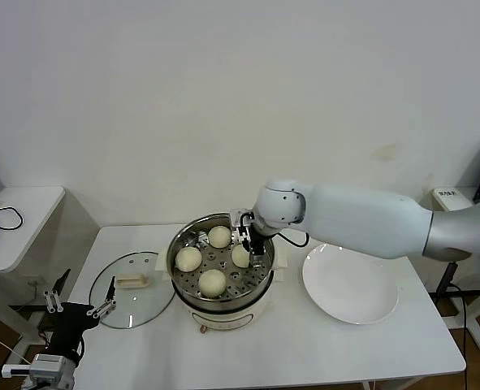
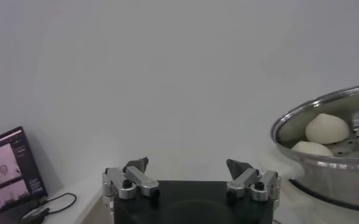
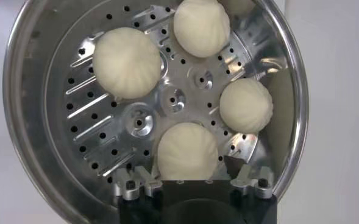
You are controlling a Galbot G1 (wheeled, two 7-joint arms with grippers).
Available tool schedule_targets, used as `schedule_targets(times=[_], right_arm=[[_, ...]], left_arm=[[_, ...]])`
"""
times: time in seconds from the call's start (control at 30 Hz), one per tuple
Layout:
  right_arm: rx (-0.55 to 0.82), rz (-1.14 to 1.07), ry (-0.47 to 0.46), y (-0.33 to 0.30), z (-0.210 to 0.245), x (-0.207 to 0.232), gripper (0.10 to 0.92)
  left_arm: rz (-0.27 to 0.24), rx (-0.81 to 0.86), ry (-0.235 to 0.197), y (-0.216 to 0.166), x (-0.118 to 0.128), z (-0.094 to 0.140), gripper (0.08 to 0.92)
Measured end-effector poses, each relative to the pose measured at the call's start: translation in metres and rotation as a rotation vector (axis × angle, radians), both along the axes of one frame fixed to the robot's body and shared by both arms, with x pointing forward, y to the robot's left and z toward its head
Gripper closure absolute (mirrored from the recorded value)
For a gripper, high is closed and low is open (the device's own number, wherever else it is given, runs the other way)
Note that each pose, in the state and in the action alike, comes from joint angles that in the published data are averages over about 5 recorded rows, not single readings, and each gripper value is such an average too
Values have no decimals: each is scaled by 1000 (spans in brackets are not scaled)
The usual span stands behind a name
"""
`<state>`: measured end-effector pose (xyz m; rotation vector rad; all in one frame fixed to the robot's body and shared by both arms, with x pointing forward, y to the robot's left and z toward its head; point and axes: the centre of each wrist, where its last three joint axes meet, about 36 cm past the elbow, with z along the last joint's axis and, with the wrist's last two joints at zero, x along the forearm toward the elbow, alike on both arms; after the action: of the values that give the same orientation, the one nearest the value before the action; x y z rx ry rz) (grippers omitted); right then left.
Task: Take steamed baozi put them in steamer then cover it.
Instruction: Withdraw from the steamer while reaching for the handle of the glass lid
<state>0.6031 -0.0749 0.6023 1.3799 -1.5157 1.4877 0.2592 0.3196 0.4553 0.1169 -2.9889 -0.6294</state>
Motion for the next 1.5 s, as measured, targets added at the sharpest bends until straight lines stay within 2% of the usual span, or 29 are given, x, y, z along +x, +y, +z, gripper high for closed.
schedule_targets(times=[0.3, 0.57, 1.0, 1.2, 1.33, 1.5], right_arm=[[145, -52, -58, -29, 32, -10, 199], [442, -145, -219, -79, 33, -37, 199], [1073, -335, -509, -148, -36, -96, 200], [1340, -497, -635, -184, -72, -132, 200], [1426, -665, -706, -216, -102, -169, 200], [1419, -871, -795, -254, -132, -222, 200]], left_arm=[[-1, -5, -9, -2, 2, 0, 177], [9, -7, -12, 0, 4, -2, 177], [19, -23, -14, 0, 6, -15, 177], [28, 18, -15, 6, 10, -23, 177], [35, 117, -7, 17, 11, -35, 177], [31, 347, 27, 37, 6, -55, 177]])
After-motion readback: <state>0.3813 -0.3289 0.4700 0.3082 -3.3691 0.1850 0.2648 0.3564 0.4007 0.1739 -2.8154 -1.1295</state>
